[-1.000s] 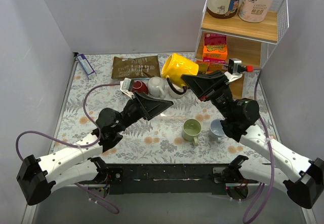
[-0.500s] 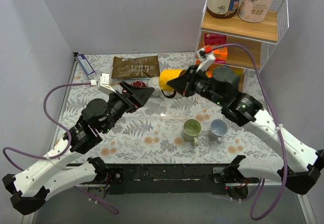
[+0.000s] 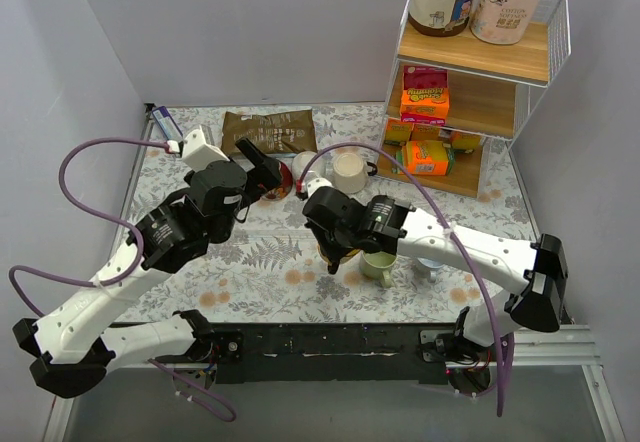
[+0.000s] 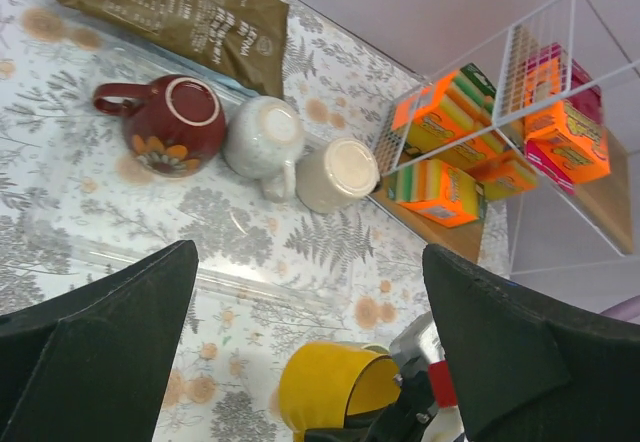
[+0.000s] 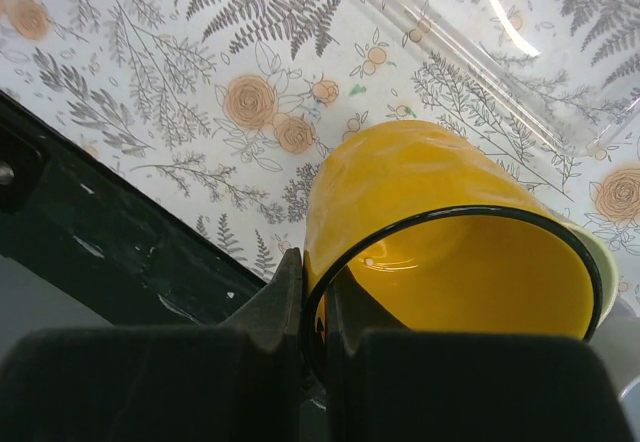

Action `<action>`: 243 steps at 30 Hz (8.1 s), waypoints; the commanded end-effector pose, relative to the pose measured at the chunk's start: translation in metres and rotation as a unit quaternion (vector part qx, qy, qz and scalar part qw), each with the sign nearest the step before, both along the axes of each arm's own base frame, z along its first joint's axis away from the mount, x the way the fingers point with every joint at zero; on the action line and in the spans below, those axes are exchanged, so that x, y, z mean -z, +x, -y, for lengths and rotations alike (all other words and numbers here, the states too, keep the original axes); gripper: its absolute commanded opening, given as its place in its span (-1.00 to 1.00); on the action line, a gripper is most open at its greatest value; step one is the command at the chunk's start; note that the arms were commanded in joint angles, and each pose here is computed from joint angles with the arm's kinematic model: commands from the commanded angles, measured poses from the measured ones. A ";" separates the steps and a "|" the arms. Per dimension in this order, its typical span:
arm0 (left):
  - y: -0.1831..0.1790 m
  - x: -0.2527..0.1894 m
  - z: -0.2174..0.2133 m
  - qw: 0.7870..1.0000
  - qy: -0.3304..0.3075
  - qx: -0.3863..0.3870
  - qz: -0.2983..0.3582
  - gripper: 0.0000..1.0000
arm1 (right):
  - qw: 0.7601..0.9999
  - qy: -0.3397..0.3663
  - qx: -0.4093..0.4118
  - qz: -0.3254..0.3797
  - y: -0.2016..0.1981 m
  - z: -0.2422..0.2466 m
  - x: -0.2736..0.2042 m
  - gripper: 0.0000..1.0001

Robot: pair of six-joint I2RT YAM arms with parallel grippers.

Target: Turn the mug right side up

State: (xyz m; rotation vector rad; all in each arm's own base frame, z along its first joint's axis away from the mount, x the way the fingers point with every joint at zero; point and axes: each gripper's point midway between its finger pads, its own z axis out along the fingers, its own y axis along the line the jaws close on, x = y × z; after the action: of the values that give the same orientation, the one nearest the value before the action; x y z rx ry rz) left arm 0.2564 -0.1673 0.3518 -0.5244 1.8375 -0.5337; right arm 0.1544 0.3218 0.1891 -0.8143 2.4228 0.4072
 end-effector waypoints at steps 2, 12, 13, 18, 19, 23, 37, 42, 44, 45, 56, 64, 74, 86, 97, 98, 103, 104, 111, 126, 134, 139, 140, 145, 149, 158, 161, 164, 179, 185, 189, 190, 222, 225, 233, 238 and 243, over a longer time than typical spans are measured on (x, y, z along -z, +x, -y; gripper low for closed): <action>-0.009 -0.020 -0.041 0.998 0.016 -0.055 0.023 0.91 | 0.998 -0.011 -0.051 0.032 -0.004 -0.017 -0.004 -0.97; -0.015 -0.037 -0.050 0.998 0.019 -0.046 0.046 0.94 | 0.984 -0.079 -0.161 0.013 -0.024 -0.029 0.062 -0.97; -0.015 -0.035 -0.048 0.998 0.021 -0.043 0.042 0.93 | 0.982 -0.092 -0.163 0.009 -0.024 -0.027 0.067 -0.97; -0.013 -0.026 -0.039 0.999 0.022 -0.030 0.035 0.94 | 0.976 -0.139 -0.166 0.004 -0.019 -0.022 0.093 -0.97; -0.012 -0.025 -0.037 0.999 0.022 -0.028 0.034 0.94 | 0.976 -0.138 -0.168 0.008 -0.018 -0.024 0.094 -0.97; -0.011 -0.024 -0.034 0.999 0.022 -0.022 0.033 0.95 | 0.974 -0.145 -0.171 0.007 -0.016 -0.026 0.104 -0.97; -0.009 -0.018 -0.028 0.999 0.027 -0.014 0.028 0.96 | 0.969 -0.205 -0.137 -0.006 -0.010 -0.003 0.134 -0.85; -0.008 -0.017 -0.027 0.999 0.029 -0.013 0.026 0.96 | 0.970 -0.206 -0.126 -0.006 -0.008 -0.001 0.135 -0.60; -0.008 -0.017 -0.025 0.999 0.030 -0.011 0.024 0.96 | 0.972 -0.199 -0.123 -0.006 -0.008 -0.002 0.133 -0.26; -0.007 -0.017 -0.024 0.999 0.030 -0.009 0.023 0.96 | 0.973 -0.194 -0.124 -0.008 -0.010 -0.003 0.131 -0.15; 0.010 -0.010 0.005 0.999 0.035 0.033 -0.009 0.96 | 0.986 -0.095 -0.135 0.012 -0.015 -0.023 0.074 0.87; 0.065 0.027 -0.001 0.996 0.023 0.044 -0.074 0.96 | 0.990 0.015 -0.134 0.041 -0.017 -0.024 0.005 0.97; 0.119 0.112 -0.057 0.987 -0.006 -0.021 -0.161 0.96 | 0.989 0.135 -0.004 0.054 0.022 0.034 -0.048 0.97; 0.164 0.160 -0.067 0.995 0.015 -0.008 -0.101 0.96 | 0.982 0.176 0.032 0.056 0.038 0.057 -0.054 0.96; 0.131 0.141 -0.059 0.994 -0.002 0.030 -0.101 0.96 | 0.990 0.121 -0.008 0.074 0.136 0.007 -0.011 0.69; 0.126 0.142 -0.056 0.994 -0.006 0.037 -0.107 0.97 | 0.990 0.114 -0.006 0.083 0.145 0.004 -0.009 0.68; 0.105 0.127 -0.043 0.992 -0.032 0.083 -0.089 0.96 | 0.989 0.088 0.007 0.115 0.189 -0.010 0.009 0.64; 0.101 0.126 -0.040 0.991 -0.037 0.093 -0.088 0.96 | 0.989 0.087 0.010 0.118 0.196 -0.012 0.011 0.64; 0.082 0.109 -0.032 0.988 -0.056 0.124 -0.070 0.96 | 0.986 0.104 0.010 0.127 0.226 -0.028 0.034 0.61; 0.072 0.101 -0.042 0.991 -0.041 0.107 -0.064 0.96 | 0.989 0.099 0.007 0.106 0.269 -0.046 0.074 0.36; 0.071 0.108 -0.047 0.992 -0.029 0.098 -0.075 0.96 | 0.994 0.076 0.005 0.079 0.267 -0.043 0.101 0.14; 0.070 0.111 -0.048 0.992 -0.025 0.097 -0.078 0.96 | 0.996 0.061 0.010 0.069 0.268 -0.039 0.109 0.04; 0.070 0.112 -0.048 0.992 -0.024 0.097 -0.079 0.97 | 0.996 0.057 0.011 0.068 0.270 -0.041 0.110 0.02; 0.068 0.115 -0.051 0.992 -0.019 0.093 -0.080 0.96 | 0.997 0.034 0.027 0.062 0.272 -0.035 0.117 0.01; 0.067 0.119 -0.051 0.992 -0.018 0.093 -0.085 0.96 | 0.998 0.030 0.033 0.051 0.271 -0.034 0.121 0.00; 0.067 0.117 -0.051 0.992 -0.017 0.095 -0.083 0.96 | 0.997 0.032 0.040 0.062 0.273 -0.033 0.110 -0.95; 0.066 0.117 -0.050 0.992 -0.018 0.097 -0.083 0.96 | 0.996 0.037 0.041 0.068 0.272 -0.032 0.099 -0.97; 0.064 0.114 -0.048 0.991 -0.020 0.103 -0.080 0.96 | 0.996 0.045 0.039 0.069 0.268 -0.031 0.087 -0.97; 0.016 0.116 -0.002 0.958 -0.074 0.270 -0.055 0.96 | 0.966 0.255 0.007 0.038 0.185 -0.038 -0.037 -0.97; -0.012 0.094 0.024 0.922 -0.139 0.361 0.017 0.95 | 0.927 0.374 -0.020 0.018 0.149 -0.046 -0.096 -0.97; -0.024 0.066 0.034 0.893 -0.180 0.401 0.091 0.93 | 0.889 0.456 -0.041 0.000 0.124 -0.048 -0.133 -0.97; -0.026 0.061 0.034 0.889 -0.187 0.404 0.101 0.93 | 0.873 0.486 -0.045 -0.001 0.118 -0.047 -0.151 -0.97; -0.041 0.015 0.081 0.829 -0.304 0.441 0.160 0.03 | 0.765 0.633 -0.102 -0.064 0.038 -0.040 -0.211 -0.97; -0.043 0.014 0.083 0.826 -0.305 0.448 0.156 -0.03 | 0.765 0.631 -0.107 -0.066 0.037 -0.040 -0.210 -0.97; -0.046 0.016 0.083 0.825 -0.300 0.453 0.156 -0.32 | 0.766 0.629 -0.109 -0.070 0.035 -0.039 -0.207 -0.97; -0.044 0.014 0.080 0.830 -0.307 0.438 0.159 -0.60 | 0.765 0.629 -0.117 -0.069 0.031 -0.038 -0.205 -0.97; -0.042 0.012 0.076 0.833 -0.325 0.421 0.152 -0.60 | 0.760 0.633 -0.135 -0.057 0.025 -0.035 -0.203 -0.97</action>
State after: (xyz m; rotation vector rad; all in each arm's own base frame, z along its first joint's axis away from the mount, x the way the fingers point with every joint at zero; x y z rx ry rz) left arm 0.2100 -0.2517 0.3253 0.0607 1.5328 -1.7924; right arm 0.2036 0.3717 0.3394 -0.3007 1.7605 1.8868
